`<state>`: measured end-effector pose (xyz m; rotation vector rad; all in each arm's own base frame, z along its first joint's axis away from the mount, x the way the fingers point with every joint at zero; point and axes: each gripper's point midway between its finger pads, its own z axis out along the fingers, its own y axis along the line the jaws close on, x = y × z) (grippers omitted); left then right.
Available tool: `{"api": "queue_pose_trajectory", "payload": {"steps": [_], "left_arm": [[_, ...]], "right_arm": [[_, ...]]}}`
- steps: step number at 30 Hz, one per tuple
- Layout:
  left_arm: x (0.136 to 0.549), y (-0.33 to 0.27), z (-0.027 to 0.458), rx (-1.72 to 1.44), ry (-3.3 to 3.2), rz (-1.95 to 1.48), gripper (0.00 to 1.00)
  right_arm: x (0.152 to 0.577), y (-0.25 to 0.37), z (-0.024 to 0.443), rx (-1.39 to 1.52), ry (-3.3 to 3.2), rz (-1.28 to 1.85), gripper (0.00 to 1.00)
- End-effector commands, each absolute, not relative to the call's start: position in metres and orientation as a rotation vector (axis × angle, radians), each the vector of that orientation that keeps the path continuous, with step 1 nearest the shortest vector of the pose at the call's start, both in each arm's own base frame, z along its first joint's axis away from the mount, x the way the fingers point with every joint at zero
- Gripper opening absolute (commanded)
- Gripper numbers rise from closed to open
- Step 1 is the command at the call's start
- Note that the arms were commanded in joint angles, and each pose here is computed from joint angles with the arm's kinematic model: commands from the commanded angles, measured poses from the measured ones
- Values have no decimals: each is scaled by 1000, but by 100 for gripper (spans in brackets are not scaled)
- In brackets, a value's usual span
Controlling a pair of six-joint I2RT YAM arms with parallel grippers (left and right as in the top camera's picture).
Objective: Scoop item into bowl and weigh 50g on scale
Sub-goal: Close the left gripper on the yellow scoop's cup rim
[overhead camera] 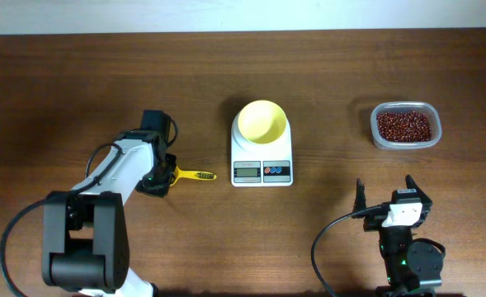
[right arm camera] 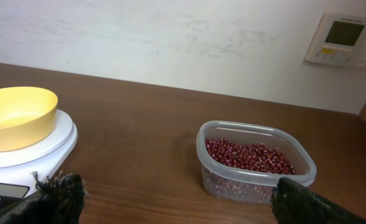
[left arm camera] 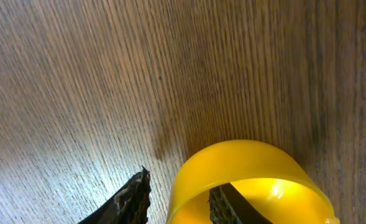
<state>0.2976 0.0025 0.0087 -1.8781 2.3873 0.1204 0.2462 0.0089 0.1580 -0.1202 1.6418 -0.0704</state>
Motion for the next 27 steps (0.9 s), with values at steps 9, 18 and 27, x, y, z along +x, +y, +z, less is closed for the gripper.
{"api": "queue_pose_trajectory", "payload": {"steps": [9, 18, 27], "left_arm": [[296, -5, -1, -1850, 2421, 145, 24], [287, -5, -13, -1871, 2459, 204, 0], [299, 15, 48, -1725, 2402, 46, 0]], "right_arm": [[246, 7, 156, -117, 1646, -86, 99], [246, 7, 156, -117, 1646, -86, 99], [246, 7, 156, -117, 1646, -86, 99]]}}
